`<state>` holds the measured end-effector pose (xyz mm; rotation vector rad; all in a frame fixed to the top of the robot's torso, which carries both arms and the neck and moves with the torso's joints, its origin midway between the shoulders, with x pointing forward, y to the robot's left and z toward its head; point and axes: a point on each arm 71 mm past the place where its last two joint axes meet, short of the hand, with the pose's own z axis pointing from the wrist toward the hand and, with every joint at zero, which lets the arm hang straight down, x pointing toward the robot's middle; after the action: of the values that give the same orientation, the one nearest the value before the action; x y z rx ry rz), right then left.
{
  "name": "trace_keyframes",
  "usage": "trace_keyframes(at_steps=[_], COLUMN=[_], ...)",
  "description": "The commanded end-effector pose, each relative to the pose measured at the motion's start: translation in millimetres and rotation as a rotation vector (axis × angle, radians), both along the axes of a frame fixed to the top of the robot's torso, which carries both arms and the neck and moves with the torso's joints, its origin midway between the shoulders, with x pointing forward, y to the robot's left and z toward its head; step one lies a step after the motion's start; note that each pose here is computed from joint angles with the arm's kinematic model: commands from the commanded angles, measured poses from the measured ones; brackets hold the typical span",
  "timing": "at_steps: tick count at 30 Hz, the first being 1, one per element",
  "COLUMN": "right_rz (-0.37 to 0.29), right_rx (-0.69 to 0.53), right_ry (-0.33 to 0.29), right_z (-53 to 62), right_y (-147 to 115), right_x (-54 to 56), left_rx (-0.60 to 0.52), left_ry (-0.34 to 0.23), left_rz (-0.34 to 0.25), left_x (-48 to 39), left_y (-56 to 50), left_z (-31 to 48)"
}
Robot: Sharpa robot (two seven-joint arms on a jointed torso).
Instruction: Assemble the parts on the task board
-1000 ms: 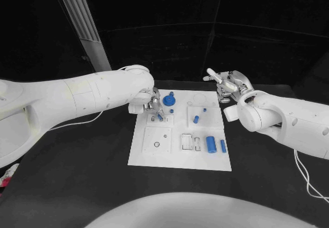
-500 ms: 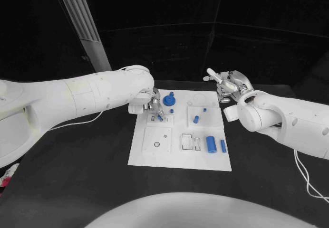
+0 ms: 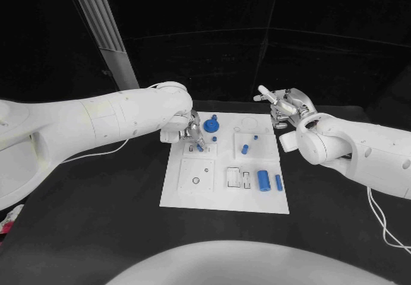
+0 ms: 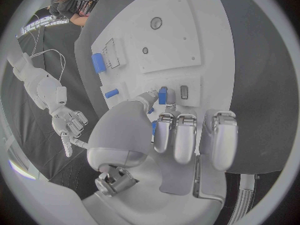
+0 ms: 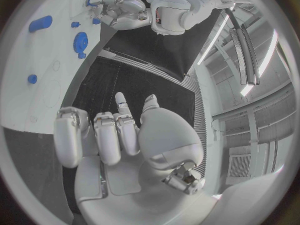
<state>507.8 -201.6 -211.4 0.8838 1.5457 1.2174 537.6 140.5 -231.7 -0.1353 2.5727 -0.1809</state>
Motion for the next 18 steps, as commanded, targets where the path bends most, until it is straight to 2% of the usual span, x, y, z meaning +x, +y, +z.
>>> trace_keyframes(at_steps=[1, 18], right_rz=[0.001, 0.002], right_rx=[0.002, 0.01], right_ry=[-0.008, 0.0], right_z=[1.5, 1.1], right_y=[0.7, 1.9], right_x=[0.3, 0.2], left_rx=[0.006, 0.014], left_ry=[0.007, 0.013], left_rz=[-0.016, -0.02], left_x=[-0.2, 0.0], left_y=[-0.7, -4.0], left_z=[0.1, -0.6])
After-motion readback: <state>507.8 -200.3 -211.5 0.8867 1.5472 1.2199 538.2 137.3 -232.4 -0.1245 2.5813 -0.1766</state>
